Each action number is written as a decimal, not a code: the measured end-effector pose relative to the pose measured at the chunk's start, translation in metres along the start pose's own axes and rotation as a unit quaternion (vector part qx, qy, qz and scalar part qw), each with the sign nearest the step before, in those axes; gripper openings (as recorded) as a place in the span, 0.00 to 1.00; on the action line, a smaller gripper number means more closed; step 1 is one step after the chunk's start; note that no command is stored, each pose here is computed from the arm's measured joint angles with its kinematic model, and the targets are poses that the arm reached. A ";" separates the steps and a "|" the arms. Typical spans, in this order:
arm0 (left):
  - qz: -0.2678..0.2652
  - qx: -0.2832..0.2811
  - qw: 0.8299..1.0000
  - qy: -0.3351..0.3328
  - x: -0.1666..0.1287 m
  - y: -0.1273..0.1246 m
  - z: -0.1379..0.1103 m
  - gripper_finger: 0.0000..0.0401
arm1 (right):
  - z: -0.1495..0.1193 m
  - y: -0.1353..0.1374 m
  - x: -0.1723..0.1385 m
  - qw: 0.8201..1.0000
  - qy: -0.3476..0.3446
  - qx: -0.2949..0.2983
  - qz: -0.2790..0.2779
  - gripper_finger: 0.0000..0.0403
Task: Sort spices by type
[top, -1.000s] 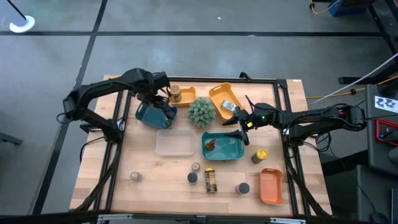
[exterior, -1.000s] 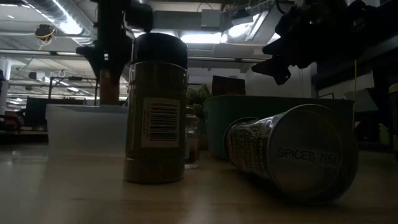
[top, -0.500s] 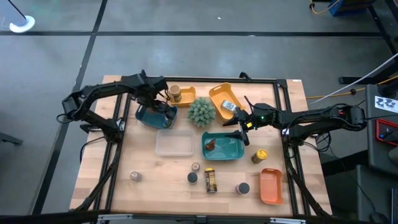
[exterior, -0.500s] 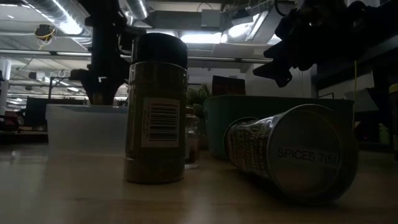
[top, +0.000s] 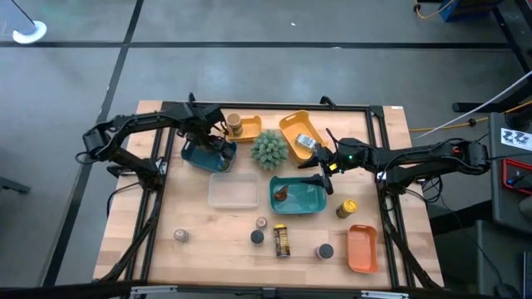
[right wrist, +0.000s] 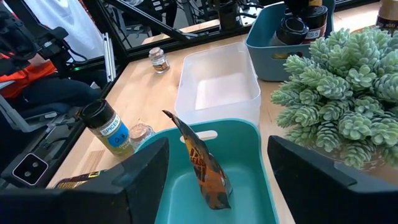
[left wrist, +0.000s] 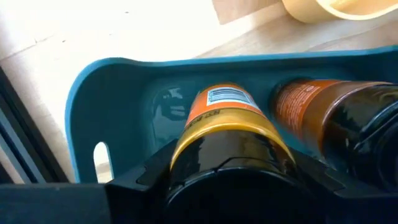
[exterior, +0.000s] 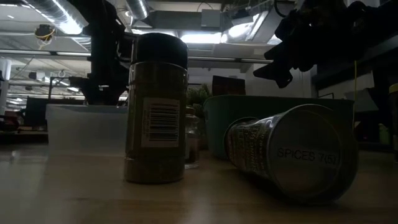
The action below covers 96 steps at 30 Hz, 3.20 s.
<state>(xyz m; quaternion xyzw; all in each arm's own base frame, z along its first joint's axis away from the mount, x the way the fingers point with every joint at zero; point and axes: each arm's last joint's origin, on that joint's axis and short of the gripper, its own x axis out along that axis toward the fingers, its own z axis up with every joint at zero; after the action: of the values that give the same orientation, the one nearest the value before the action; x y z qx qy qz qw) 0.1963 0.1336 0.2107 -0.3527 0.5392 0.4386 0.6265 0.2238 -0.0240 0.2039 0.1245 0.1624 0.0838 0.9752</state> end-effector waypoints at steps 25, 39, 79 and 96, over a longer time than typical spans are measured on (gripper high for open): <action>-0.008 0.017 1.000 0.010 0.000 0.000 -0.001 0.65 | 0.000 0.000 0.000 1.000 0.000 -0.013 0.000 0.68; 0.000 0.017 0.999 0.038 -0.008 0.004 -0.006 0.65 | 0.000 0.000 0.000 1.000 0.001 -0.013 0.000 0.68; -0.208 0.156 0.965 0.042 -0.116 -0.115 -0.108 0.65 | -0.006 -0.001 0.000 1.000 0.028 -0.002 -0.004 0.68; -0.371 0.282 0.878 -0.107 -0.129 -0.189 -0.218 0.65 | -0.006 -0.001 0.000 1.000 0.028 0.002 -0.004 0.68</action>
<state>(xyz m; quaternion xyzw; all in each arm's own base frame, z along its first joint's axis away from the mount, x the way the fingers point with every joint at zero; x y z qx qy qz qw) 0.2879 -0.1570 0.2945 -0.2863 0.3997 0.0381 0.8700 0.2219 -0.0236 0.1985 0.1232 0.1903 0.0828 0.9704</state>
